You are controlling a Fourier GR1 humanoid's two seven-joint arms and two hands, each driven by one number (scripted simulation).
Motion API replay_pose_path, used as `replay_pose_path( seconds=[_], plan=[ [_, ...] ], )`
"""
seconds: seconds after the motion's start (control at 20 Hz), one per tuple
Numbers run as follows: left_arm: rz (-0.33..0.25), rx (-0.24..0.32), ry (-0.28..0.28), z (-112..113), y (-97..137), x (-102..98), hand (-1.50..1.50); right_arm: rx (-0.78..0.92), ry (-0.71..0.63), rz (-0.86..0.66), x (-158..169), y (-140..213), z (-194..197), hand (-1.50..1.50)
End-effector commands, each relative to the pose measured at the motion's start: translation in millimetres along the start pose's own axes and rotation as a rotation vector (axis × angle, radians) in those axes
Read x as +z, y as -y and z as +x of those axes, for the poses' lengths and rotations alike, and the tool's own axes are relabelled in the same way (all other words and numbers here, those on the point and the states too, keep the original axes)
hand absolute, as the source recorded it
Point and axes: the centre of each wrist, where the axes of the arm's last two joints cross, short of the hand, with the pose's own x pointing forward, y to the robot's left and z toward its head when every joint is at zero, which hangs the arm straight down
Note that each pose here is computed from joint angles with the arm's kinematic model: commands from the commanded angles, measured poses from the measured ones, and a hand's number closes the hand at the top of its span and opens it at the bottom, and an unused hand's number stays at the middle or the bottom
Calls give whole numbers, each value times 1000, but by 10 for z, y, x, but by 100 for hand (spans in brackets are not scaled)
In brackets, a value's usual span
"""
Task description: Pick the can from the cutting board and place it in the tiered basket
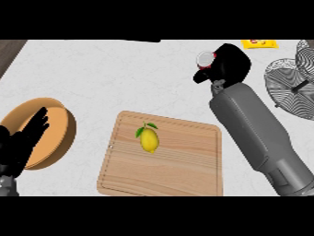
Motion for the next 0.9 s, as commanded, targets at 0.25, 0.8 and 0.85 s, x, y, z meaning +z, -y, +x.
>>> replay_pose_path(
  seconds=[0.25, 0.8, 0.85],
  plan=[
    [18, 20, -5, 89, 24, -125, 0, -21, -214, -350, -56, 645, 875, 150],
    [23, 0, 9, -26, -54, 3, 0, -103, -253, -503, -697, 1175, 737, 150],
    [22, 4, 5, -91, -74, -3, 0, -69, -242, -514, -608, 1176, 861, 150]
  ],
)
